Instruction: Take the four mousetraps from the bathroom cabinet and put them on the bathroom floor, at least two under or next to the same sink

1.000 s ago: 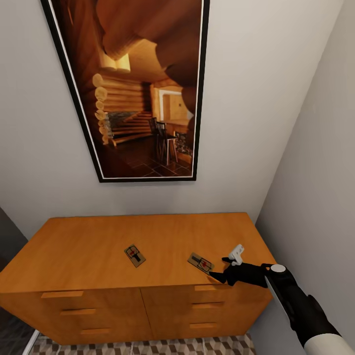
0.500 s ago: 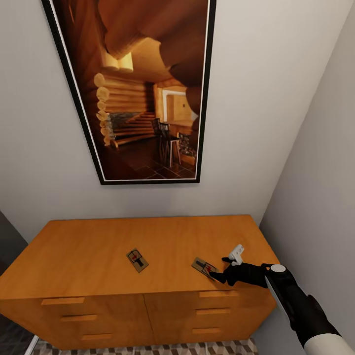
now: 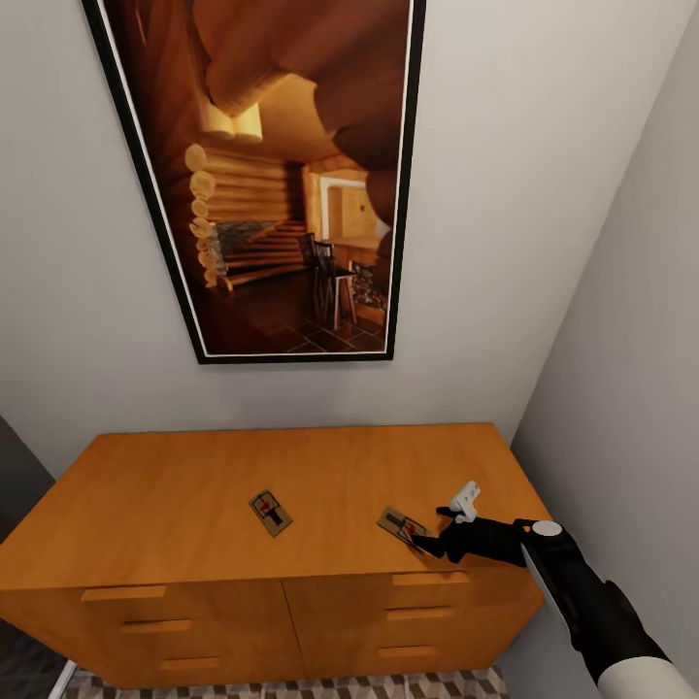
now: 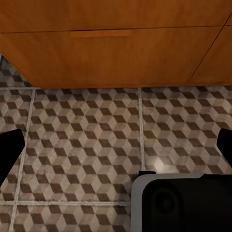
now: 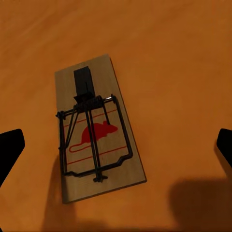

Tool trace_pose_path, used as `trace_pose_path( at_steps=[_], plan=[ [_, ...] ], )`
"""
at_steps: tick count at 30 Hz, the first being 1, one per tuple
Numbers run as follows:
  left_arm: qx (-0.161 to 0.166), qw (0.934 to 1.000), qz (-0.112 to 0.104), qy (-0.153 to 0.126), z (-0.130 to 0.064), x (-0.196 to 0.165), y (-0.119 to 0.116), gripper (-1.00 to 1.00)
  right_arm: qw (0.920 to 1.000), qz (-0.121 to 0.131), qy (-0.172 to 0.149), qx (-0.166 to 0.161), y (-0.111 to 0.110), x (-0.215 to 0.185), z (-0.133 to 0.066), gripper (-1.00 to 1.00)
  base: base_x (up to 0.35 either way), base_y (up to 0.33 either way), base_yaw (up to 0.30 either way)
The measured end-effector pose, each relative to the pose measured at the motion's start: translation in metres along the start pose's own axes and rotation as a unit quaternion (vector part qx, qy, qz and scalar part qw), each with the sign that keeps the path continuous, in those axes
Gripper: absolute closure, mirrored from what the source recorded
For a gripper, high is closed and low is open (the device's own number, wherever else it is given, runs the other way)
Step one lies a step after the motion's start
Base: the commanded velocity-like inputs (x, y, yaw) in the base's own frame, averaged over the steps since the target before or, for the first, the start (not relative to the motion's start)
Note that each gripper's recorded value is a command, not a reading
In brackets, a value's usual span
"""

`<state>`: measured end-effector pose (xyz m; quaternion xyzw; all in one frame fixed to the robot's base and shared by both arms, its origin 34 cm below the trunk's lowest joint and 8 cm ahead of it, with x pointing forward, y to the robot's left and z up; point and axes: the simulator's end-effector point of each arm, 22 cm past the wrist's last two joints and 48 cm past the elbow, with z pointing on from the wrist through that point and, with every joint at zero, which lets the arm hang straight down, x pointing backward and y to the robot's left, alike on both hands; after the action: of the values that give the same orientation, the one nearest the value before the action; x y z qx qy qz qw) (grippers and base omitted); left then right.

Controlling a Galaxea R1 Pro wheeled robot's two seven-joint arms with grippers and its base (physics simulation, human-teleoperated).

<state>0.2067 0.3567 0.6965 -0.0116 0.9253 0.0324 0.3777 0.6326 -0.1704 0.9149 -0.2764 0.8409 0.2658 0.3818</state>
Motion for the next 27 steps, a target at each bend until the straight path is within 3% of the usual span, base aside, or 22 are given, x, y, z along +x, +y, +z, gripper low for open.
trace_pose_path(
  at_steps=[27],
  plan=[
    [0.0, 1.0, 0.0, 0.0, 0.0, 0.0001, 0.0, -1.0, 1.0, 0.0, 0.0, 0.003, -0.0013, 0.0, 0.0001, -1.0, 0.0, 0.0, 0.0]
  ],
)
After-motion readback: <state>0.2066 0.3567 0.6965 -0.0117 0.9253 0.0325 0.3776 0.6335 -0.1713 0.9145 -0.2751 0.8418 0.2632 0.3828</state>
